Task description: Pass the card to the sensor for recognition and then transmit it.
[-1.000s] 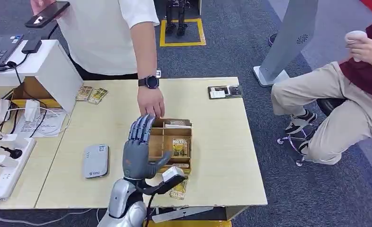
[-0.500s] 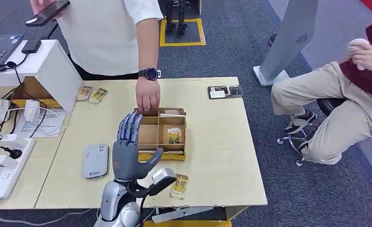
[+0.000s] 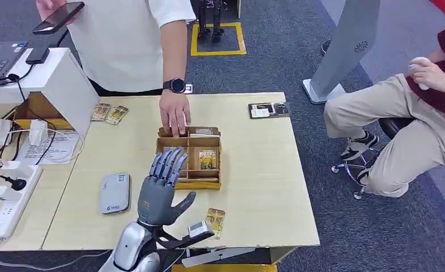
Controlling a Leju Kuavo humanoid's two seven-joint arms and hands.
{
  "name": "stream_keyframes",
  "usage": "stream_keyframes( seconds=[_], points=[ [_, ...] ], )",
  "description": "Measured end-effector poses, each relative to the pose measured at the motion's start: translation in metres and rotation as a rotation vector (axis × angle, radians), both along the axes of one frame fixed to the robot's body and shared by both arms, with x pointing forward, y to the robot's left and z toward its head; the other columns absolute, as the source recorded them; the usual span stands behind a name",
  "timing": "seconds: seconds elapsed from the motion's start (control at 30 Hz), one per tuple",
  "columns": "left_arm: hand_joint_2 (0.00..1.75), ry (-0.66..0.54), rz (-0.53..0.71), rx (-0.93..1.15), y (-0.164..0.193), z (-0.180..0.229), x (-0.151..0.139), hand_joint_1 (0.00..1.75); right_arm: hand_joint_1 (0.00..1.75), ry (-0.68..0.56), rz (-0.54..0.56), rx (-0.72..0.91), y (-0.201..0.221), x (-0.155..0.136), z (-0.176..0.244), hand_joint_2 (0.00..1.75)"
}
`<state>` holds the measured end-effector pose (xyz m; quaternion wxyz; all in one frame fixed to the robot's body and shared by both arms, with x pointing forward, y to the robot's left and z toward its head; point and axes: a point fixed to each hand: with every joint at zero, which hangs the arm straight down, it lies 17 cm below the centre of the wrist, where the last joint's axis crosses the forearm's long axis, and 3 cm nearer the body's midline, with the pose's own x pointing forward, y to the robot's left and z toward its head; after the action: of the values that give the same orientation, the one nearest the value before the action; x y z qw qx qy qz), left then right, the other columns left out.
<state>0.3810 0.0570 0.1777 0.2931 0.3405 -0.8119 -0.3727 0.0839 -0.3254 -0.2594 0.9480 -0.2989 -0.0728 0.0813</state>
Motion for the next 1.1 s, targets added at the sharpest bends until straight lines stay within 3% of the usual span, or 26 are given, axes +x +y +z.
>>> stream_keyframes(
  seconds=[0.27,0.6,1.1],
  points=[
    [1.75,0.01,-0.037,0.06,-0.005,-0.016,-0.004,0.0,0.0,-0.001,0.001,-0.003,-0.002,0.0,0.0,0.0],
    [1.75,0.044,-0.123,0.183,-0.036,-0.049,-0.018,0.0,0.0,-0.002,0.01,-0.004,-0.002,0.001,0.0,0.0],
    [1.75,0.068,-0.156,0.205,-0.049,-0.059,-0.019,0.0,0.0,0.003,0.014,0.006,0.0,0.001,-0.001,0.0]
  ],
)
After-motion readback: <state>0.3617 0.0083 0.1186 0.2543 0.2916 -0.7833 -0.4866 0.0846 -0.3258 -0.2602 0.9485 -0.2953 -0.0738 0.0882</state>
